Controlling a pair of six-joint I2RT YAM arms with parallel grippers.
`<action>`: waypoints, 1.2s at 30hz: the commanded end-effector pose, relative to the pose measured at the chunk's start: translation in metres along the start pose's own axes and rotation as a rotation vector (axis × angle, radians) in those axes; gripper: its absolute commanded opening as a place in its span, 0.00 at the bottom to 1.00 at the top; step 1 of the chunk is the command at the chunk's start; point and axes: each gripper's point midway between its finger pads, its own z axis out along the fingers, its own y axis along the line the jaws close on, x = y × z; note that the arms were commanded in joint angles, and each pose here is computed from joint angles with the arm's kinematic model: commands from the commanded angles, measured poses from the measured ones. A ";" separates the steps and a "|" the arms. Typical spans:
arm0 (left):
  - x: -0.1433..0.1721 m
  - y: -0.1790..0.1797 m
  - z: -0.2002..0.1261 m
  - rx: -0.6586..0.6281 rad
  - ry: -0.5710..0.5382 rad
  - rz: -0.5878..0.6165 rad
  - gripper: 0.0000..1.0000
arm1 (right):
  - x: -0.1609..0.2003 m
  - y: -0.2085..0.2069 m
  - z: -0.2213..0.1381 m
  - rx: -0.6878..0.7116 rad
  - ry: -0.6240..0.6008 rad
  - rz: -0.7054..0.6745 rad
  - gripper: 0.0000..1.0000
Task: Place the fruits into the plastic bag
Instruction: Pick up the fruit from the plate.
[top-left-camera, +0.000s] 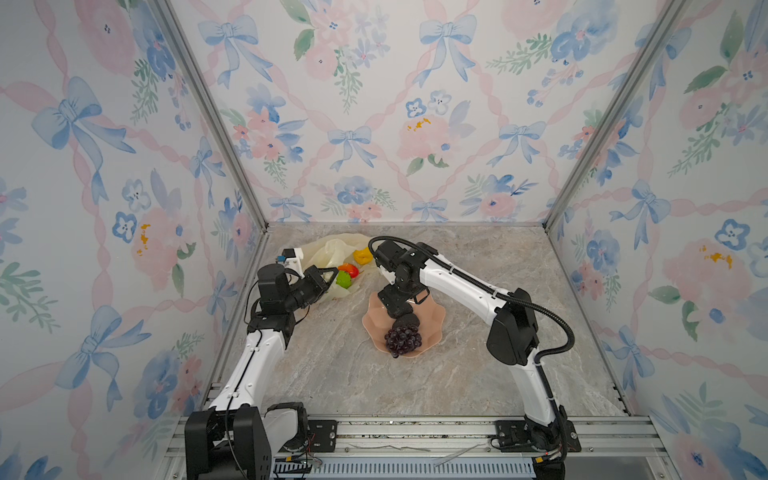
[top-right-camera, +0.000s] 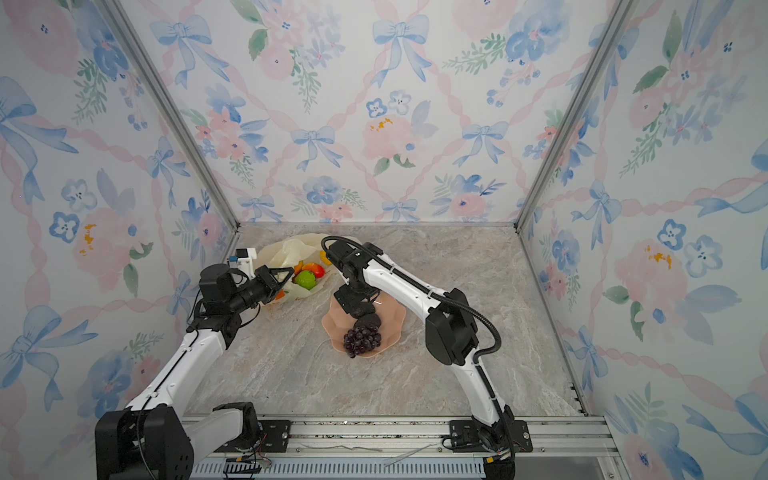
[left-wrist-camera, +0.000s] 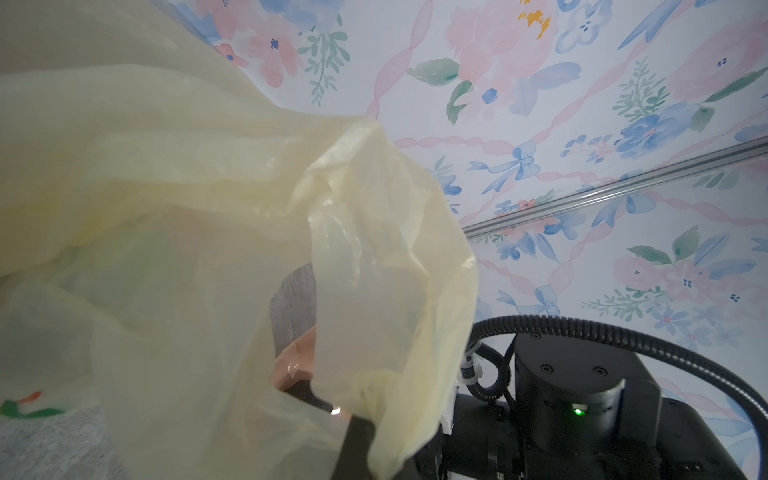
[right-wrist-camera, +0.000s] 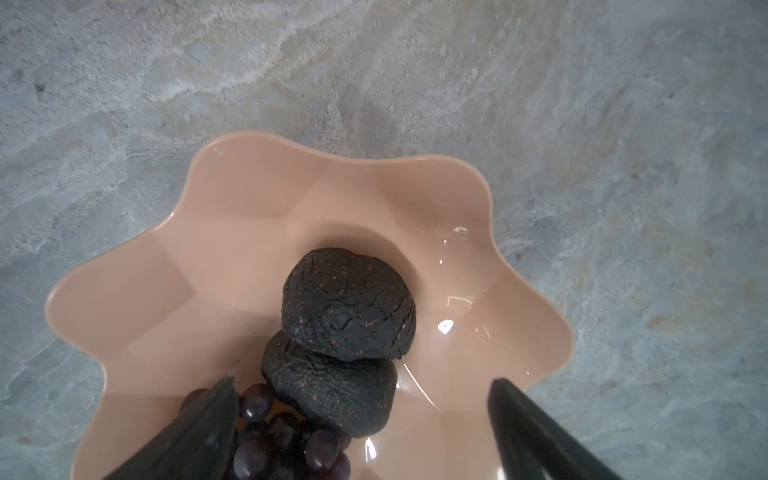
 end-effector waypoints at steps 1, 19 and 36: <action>0.006 0.007 0.002 -0.003 0.026 0.010 0.00 | 0.008 0.006 0.005 -0.005 0.048 -0.036 0.96; 0.009 0.013 0.001 -0.028 0.032 0.018 0.00 | 0.017 0.012 0.027 -0.002 0.140 -0.106 0.96; 0.009 0.015 0.000 -0.032 0.028 0.013 0.00 | 0.019 0.009 0.054 0.015 0.188 -0.095 0.98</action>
